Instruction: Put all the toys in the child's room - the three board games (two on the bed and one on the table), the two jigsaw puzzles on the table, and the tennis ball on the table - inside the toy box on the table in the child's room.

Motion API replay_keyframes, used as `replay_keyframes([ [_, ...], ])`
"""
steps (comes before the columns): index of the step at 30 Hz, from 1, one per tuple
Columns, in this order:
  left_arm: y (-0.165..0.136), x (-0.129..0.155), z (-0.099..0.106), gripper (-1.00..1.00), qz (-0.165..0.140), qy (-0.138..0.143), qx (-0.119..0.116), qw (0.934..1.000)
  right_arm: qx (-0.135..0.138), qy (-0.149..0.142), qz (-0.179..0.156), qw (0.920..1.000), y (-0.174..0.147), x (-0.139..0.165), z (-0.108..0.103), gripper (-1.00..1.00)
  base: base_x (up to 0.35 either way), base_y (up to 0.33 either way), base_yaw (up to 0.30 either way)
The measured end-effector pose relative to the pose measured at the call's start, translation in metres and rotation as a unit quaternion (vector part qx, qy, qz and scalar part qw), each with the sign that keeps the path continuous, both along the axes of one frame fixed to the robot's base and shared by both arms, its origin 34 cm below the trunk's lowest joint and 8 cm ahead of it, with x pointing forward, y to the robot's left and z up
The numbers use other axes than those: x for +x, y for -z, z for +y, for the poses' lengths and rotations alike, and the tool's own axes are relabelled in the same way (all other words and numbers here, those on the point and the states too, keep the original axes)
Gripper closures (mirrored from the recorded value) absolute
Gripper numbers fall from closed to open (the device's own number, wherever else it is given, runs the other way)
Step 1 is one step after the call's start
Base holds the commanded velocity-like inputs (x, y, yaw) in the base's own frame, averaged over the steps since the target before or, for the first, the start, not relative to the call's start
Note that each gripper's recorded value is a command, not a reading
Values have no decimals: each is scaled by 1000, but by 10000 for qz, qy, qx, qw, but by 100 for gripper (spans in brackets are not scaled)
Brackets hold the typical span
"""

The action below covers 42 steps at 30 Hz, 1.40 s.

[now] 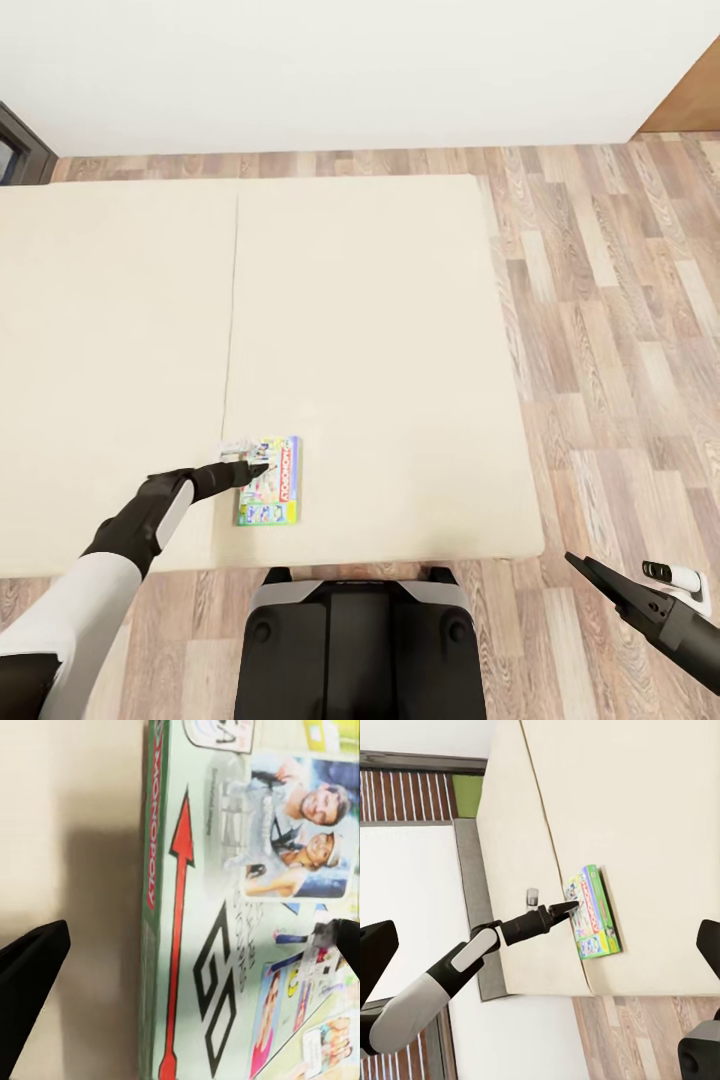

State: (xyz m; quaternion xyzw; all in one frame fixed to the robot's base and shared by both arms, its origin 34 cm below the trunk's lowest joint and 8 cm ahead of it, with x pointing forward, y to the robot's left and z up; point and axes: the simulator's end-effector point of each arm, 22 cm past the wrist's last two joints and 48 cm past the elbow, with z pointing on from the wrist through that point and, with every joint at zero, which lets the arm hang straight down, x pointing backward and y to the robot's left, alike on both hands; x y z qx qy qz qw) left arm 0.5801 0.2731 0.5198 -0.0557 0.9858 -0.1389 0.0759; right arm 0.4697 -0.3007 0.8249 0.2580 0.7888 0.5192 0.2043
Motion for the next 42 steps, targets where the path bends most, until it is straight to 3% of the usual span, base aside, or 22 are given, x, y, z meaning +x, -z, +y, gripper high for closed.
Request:
replay_keyframes([
  [10, -3, 4, -10, -100, -50, 66, -19, 10000, 0, 2, -49, 10000, -3, 2, 0, -100, 0, -2, 0],
  [13, -4, 7, -26, -100, -105, 65, -124, 9998, -1, 1, -51, 10000, -4, 2, 0, -100, 0, 0, 0],
  [17, -5, 7, -33, -100, -110, 12, -210, 9997, -2, 0, -51, 10000, -4, 2, 0, -100, 0, 0, 0],
  [42, -5, 7, -33, -100, -105, 3, -222, 9997, -5, 1, -48, 10000, -3, 2, 0, -100, 0, -23, 0],
])
